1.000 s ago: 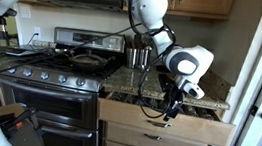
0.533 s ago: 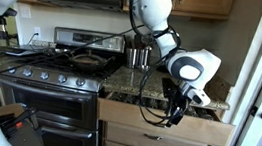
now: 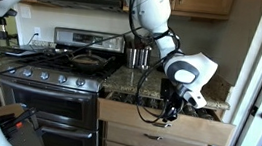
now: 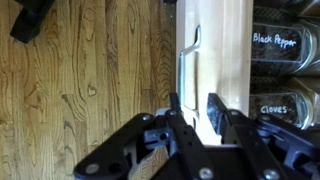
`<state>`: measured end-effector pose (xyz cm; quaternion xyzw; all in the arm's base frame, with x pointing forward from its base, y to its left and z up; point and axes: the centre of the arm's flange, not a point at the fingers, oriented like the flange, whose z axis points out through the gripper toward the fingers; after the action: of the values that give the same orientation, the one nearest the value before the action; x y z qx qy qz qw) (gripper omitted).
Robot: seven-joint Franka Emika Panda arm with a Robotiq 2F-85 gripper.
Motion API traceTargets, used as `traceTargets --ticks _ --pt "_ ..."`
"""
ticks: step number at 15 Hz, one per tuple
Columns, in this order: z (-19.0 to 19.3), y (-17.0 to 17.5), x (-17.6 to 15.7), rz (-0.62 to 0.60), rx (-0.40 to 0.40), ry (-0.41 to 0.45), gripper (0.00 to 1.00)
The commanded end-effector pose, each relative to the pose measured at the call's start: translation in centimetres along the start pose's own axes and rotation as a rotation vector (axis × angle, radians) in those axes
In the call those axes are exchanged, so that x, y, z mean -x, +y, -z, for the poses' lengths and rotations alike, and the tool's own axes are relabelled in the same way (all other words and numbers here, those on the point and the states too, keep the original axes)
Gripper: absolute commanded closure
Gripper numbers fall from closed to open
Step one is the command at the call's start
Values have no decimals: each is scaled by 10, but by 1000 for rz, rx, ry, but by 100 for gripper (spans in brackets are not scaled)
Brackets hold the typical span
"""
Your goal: Close the drawer on the right
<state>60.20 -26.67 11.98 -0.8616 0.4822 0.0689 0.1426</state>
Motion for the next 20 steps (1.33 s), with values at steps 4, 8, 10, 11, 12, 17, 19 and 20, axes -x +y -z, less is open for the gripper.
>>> traceTargets --ticks 4,8,10,11,12,17,19,20 --pt "-28 -15 -9 -50 -42 -3 100" --pt "-27 -22 -7 -31 -66 -3 100" --pt "-27 -28 -6 -25 -76 -7 100" --pt "-27 -30 -5 -22 -80 -6 100" --pt "-28 -34 -6 -16 -86 -6 100" --pt "-30 -60 -8 -1 -116 -13 100" --pt "-30 -71 -8 12 -129 -10 100" --pt "-30 -75 -8 17 -136 -12 100"
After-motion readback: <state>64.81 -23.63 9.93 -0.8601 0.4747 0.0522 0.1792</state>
